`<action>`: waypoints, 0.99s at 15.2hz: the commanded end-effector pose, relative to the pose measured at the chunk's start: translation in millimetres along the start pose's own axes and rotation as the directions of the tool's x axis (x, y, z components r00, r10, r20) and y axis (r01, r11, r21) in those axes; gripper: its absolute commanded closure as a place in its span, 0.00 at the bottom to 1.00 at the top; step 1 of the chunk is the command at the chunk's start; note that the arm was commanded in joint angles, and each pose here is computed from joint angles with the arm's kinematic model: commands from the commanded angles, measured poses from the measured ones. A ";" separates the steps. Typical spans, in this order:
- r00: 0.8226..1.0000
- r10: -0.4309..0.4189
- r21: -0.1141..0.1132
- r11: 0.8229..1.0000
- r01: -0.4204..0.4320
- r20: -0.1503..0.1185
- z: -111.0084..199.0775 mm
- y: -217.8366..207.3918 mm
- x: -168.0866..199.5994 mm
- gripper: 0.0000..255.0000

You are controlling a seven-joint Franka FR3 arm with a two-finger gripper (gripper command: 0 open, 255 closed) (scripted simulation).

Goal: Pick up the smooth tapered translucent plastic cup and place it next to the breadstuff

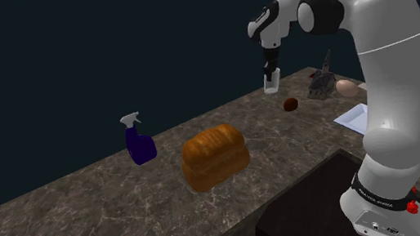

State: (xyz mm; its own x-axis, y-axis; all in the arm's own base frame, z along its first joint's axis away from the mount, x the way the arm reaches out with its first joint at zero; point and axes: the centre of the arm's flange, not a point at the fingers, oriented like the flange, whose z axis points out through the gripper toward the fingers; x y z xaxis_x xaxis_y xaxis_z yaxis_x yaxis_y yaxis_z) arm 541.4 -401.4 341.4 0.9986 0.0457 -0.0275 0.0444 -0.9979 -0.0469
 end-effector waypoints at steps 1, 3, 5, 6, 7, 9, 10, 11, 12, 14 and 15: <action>1.000 0.000 0.000 1.000 0.000 0.000 -10.4 -0.7 -0.6 1.00; 1.000 0.000 0.000 1.000 0.000 0.000 -21.0 -1.2 -0.9 1.00; 1.000 0.000 0.000 1.000 0.000 0.000 -31.5 -1.7 -1.2 1.00; 1.000 0.000 0.000 1.000 0.000 0.000 -36.8 -1.9 -1.3 1.00; 1.000 0.000 0.000 1.000 0.000 0.000 -42.0 -2.2 -1.5 1.00; 1.000 0.000 0.000 1.000 0.000 0.000 -52.6 -2.7 -1.8 1.00; 1.000 0.000 0.000 1.000 0.000 0.000 -57.9 -2.9 -1.9 1.00; 1.000 0.000 0.000 1.000 0.000 0.000 -63.1 -3.2 -2.1 1.00; 1.000 0.000 0.000 1.000 0.000 0.000 -68.4 -3.4 -2.2 1.00; 1.000 0.000 0.000 1.000 0.000 0.000 -79.0 -3.9 -2.5 1.00; 1.000 0.000 0.000 1.000 0.000 0.000 -84.2 -4.2 -2.6 1.00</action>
State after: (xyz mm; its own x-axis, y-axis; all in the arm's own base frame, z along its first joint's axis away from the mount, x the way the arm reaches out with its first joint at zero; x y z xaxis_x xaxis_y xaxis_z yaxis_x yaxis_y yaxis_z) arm 541.9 -400.8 420.5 0.9986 0.0457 -0.0274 0.0444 -0.9979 -0.0470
